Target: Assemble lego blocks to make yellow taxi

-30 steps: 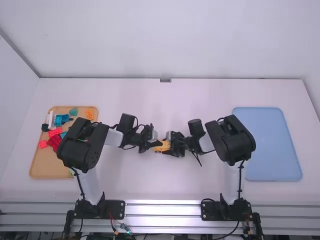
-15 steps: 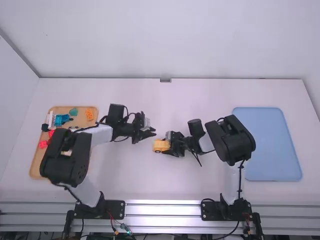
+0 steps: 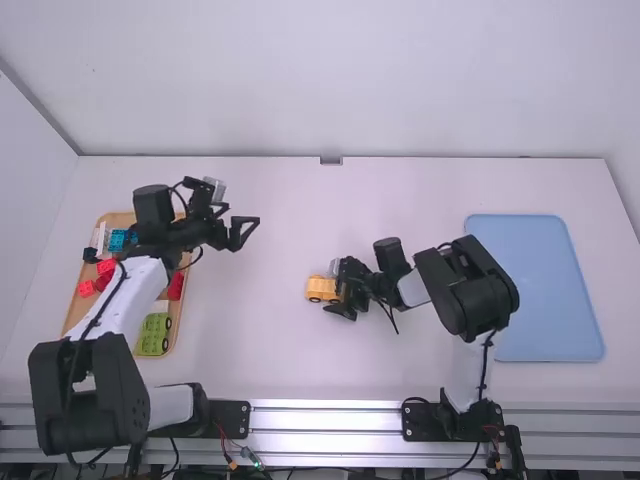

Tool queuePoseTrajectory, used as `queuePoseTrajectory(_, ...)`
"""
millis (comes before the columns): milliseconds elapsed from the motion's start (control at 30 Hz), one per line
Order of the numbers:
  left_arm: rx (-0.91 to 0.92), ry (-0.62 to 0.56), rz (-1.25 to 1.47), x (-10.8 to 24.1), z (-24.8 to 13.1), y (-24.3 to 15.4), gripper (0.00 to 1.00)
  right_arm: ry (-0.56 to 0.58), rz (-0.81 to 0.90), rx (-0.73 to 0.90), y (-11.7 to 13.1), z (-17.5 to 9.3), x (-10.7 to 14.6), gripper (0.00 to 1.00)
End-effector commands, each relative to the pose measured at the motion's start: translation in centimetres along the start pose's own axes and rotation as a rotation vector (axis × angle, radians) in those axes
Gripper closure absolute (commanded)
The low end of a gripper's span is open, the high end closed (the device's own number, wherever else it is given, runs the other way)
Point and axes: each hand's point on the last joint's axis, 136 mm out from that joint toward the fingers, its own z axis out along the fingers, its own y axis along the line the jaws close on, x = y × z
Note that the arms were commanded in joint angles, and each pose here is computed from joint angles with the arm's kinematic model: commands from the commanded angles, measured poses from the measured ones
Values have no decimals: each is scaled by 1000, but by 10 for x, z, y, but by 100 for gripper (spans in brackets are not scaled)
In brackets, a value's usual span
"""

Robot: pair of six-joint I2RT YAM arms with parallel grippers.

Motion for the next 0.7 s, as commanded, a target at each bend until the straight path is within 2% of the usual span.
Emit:
queuePoseTrajectory(0, -153, -2, -111, 1, -14, 27, 1, 133, 25, 125, -12, -16, 15, 1)
queuePoseTrajectory(100, -322, 21, -242, 8, -26, 57, 1, 251, 34, 179, -11, -39, 19, 1)
queuePoseTrajectory(167, -428, 46, -313, 13, -36, 72, 1, 290, 43, 202, -11, -48, 19, 1)
queuePoseTrajectory(233, -616, 102, -395, 21, -55, 96, 1, 334, 43, 242, -12, -62, 15, 1)
queuePoseTrajectory(367, -805, 195, -440, 17, -76, 123, 1, 337, 33, 287, -12, -78, 1, 1)
queuePoseTrajectory(667, -868, 439, -577, 23, -73, 173, 1, 321, 17, 302, -10, -87, -10, 1)
